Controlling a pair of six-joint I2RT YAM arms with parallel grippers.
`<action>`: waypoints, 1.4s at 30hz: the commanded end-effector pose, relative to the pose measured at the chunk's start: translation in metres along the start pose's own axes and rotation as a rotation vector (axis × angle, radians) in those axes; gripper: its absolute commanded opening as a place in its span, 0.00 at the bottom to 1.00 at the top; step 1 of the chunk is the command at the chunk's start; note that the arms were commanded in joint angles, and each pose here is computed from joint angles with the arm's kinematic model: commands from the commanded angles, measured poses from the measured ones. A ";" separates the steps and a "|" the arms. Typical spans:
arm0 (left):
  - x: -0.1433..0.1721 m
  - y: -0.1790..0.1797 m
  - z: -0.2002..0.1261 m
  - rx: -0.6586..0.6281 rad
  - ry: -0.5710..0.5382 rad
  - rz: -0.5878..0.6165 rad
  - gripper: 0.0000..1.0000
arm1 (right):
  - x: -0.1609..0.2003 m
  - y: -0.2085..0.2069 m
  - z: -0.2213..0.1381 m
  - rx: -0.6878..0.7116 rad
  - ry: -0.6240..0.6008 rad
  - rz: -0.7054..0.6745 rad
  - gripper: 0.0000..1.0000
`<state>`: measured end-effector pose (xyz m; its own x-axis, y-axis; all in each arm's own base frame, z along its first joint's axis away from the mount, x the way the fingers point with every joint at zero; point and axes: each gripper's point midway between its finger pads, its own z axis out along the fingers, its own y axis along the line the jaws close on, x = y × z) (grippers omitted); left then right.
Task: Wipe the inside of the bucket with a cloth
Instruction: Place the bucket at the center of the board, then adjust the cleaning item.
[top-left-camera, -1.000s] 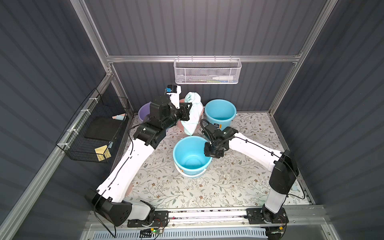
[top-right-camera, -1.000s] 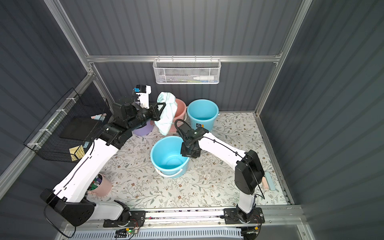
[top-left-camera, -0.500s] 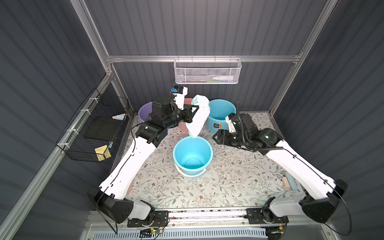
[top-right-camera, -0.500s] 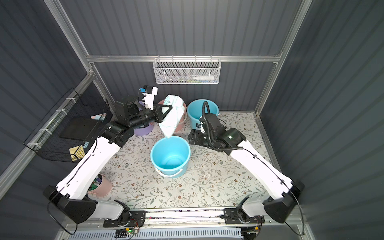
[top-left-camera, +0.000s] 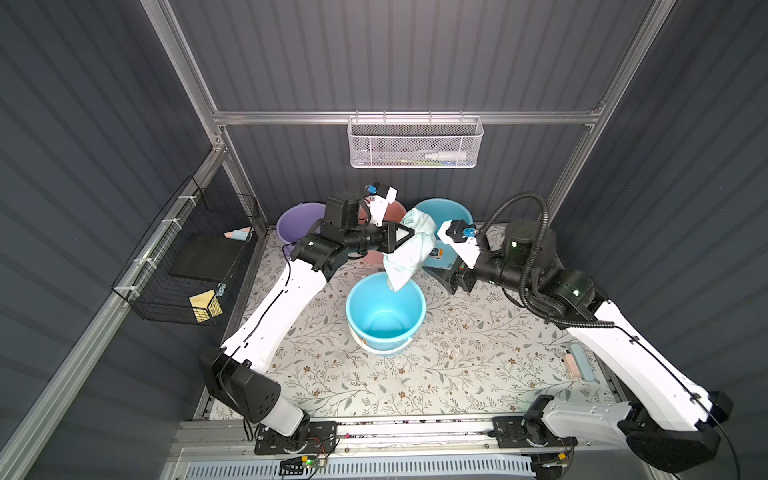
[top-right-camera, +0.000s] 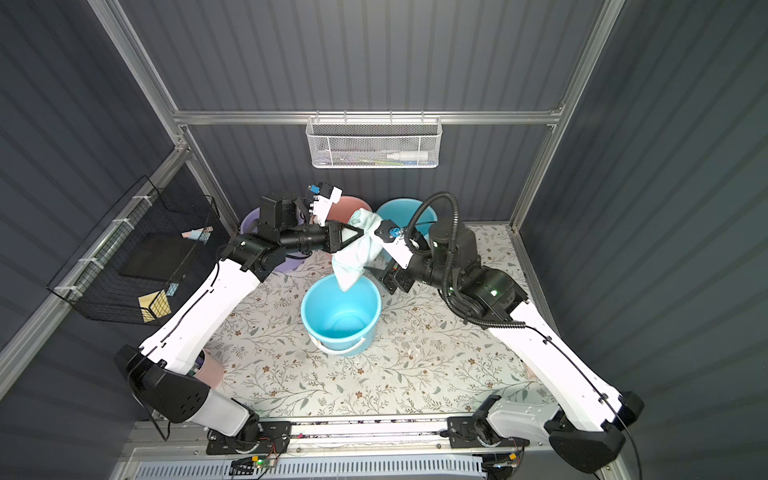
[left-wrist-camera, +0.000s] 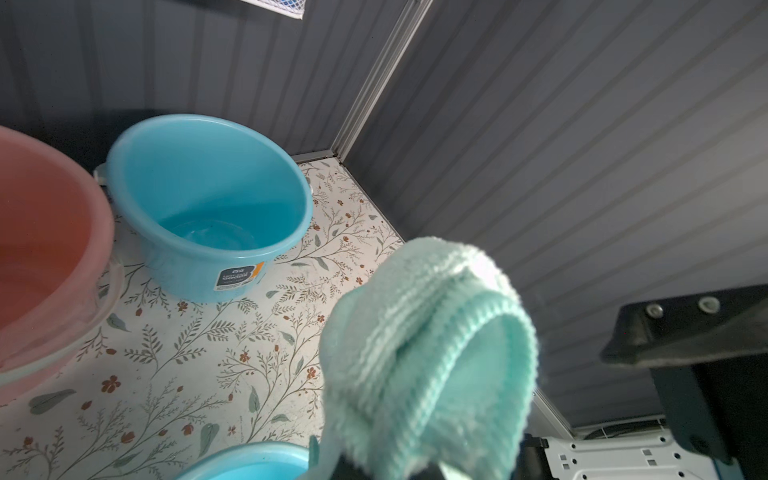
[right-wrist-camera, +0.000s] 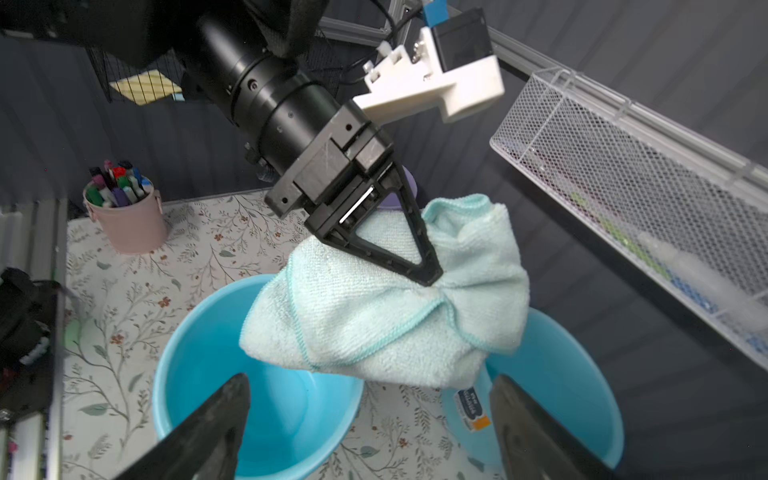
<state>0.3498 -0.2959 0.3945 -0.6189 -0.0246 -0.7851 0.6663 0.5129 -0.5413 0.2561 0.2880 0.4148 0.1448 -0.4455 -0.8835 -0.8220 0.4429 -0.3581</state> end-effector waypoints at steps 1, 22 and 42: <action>-0.004 -0.036 -0.017 0.111 0.001 0.063 0.02 | 0.011 0.005 0.015 -0.033 0.063 -0.231 0.94; 0.003 -0.075 -0.045 0.211 -0.029 0.079 0.51 | 0.004 -0.002 0.040 0.042 0.037 -0.179 0.05; 0.085 0.129 -0.092 -0.860 0.030 -0.225 0.65 | 0.050 0.035 0.040 -0.090 0.184 -0.033 0.00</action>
<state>0.3550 -0.1810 0.3286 -0.6466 -0.1593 -0.7460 0.1496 0.9325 -0.3288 0.2677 0.3123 0.3502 0.0962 -0.6037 -0.7914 -0.8428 0.3736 -0.3875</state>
